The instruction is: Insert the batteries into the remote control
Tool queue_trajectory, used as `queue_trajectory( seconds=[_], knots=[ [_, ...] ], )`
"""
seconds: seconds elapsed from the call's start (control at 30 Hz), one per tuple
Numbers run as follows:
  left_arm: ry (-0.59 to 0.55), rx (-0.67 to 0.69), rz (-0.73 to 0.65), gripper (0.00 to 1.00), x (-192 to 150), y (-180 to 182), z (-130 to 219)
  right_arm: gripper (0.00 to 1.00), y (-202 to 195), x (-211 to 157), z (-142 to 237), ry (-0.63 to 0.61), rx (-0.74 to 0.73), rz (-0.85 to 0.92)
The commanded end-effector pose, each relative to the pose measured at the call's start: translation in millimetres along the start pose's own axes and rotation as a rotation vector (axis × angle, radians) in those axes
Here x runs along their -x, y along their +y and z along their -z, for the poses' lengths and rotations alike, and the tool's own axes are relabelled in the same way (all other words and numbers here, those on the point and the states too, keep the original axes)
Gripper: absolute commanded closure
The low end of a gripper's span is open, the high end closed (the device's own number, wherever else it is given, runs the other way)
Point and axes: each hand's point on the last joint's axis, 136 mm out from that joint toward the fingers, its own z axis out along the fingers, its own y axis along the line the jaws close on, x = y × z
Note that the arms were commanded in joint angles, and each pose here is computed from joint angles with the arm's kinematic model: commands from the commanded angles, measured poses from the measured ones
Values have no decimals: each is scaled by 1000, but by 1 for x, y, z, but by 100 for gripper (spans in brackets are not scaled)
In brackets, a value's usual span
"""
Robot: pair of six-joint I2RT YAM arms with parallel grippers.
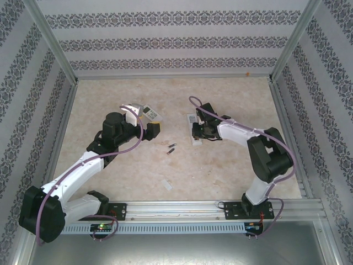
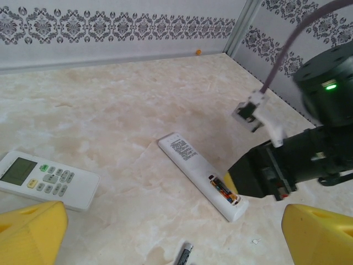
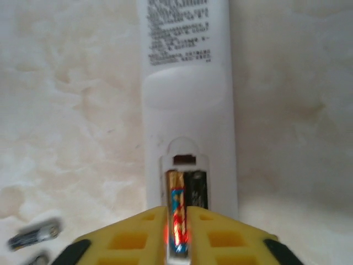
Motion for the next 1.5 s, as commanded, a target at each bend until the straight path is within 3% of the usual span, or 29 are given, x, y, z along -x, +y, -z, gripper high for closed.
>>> queue_trajectory(
  seconds=[0.0,0.2,0.33,0.43,0.67,1.1,1.47],
  knots=[
    [-49,42,31,0,20,7,3,73,31,-11,39,-45,42,46],
    [-32,221,236,0,13,56,19,54,73,-115,52,160,68,184],
    [-82,255,476,2,8,94,34,24,106,-175,63,267,79,302],
    [-126,246,540,2,7,103,44,19,113,-206,65,349,16,408],
    [-75,244,577,2,-13,98,52,19,118,-257,45,463,-103,599],
    [-71,227,568,2,-17,94,53,33,122,-247,15,449,-122,638],
    [-69,223,553,1,-16,96,48,61,125,-248,7,468,-129,646]
  ],
)
